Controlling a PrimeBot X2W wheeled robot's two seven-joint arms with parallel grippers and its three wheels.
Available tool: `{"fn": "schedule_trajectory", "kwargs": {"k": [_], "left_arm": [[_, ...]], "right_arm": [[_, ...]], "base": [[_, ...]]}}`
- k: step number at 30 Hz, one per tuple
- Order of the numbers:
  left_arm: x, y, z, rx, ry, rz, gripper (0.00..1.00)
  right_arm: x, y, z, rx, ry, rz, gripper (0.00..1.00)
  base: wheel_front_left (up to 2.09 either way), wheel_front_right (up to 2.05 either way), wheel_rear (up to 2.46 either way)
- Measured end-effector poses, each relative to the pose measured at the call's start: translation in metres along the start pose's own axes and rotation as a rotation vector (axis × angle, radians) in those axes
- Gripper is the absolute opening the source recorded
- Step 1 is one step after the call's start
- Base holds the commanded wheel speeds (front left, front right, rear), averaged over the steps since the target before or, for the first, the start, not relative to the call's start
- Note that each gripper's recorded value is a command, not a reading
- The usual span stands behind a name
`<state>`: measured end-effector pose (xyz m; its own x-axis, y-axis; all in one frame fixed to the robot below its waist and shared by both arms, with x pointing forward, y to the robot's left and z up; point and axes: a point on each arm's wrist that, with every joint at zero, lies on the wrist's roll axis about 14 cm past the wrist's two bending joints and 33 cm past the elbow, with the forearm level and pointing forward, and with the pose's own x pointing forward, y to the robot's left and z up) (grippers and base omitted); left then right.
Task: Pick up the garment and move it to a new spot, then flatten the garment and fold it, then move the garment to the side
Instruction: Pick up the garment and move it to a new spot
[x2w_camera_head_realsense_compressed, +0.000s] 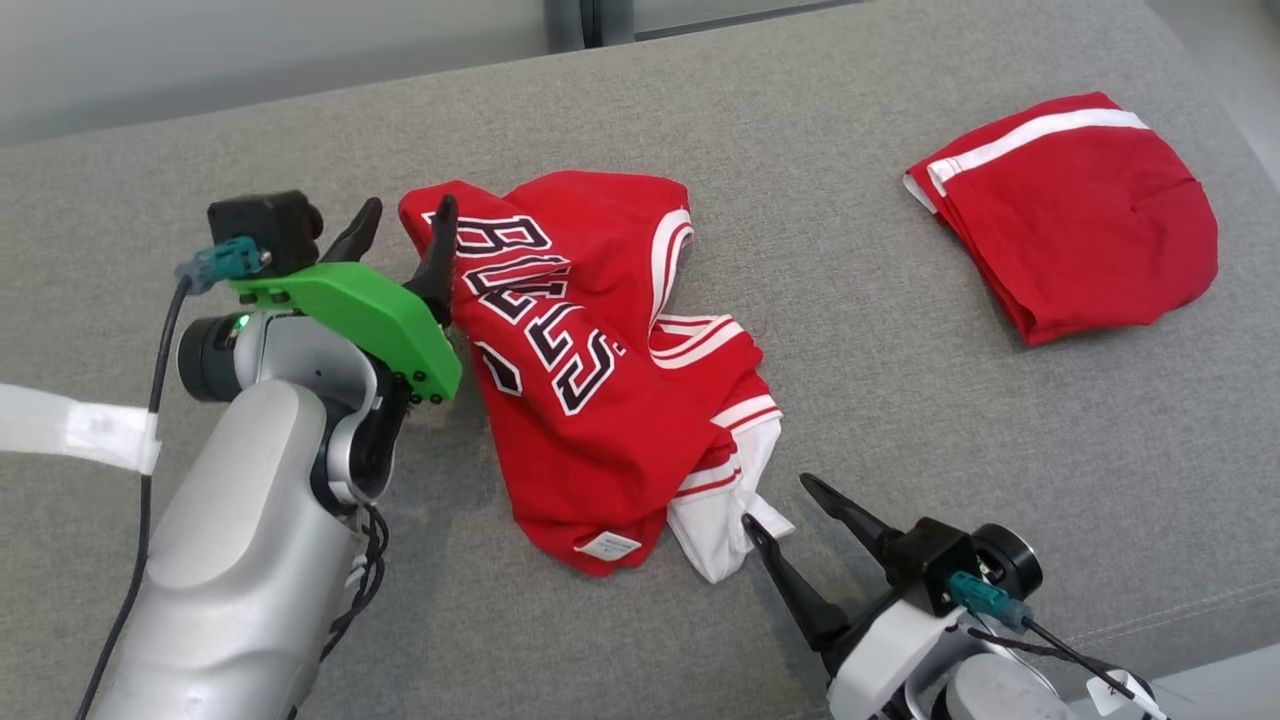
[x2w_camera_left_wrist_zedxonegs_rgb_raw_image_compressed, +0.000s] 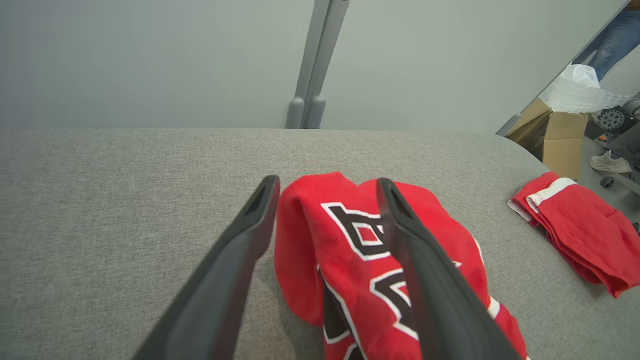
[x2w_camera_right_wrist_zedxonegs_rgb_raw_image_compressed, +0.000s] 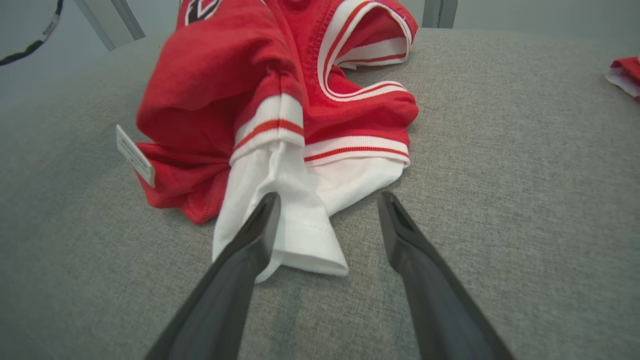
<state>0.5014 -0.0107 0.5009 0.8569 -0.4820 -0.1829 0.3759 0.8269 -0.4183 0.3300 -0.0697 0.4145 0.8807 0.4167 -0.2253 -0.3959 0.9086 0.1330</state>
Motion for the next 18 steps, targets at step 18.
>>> {"fn": "schedule_trajectory", "kwargs": {"k": [18], "left_arm": [[-0.04,0.009,-0.01,-0.077,-0.043,0.047,1.0]], "right_arm": [[-0.024,0.019,-0.008,-0.054,0.02,0.093,1.0]], "base": [[0.0,0.0,0.0]]}}
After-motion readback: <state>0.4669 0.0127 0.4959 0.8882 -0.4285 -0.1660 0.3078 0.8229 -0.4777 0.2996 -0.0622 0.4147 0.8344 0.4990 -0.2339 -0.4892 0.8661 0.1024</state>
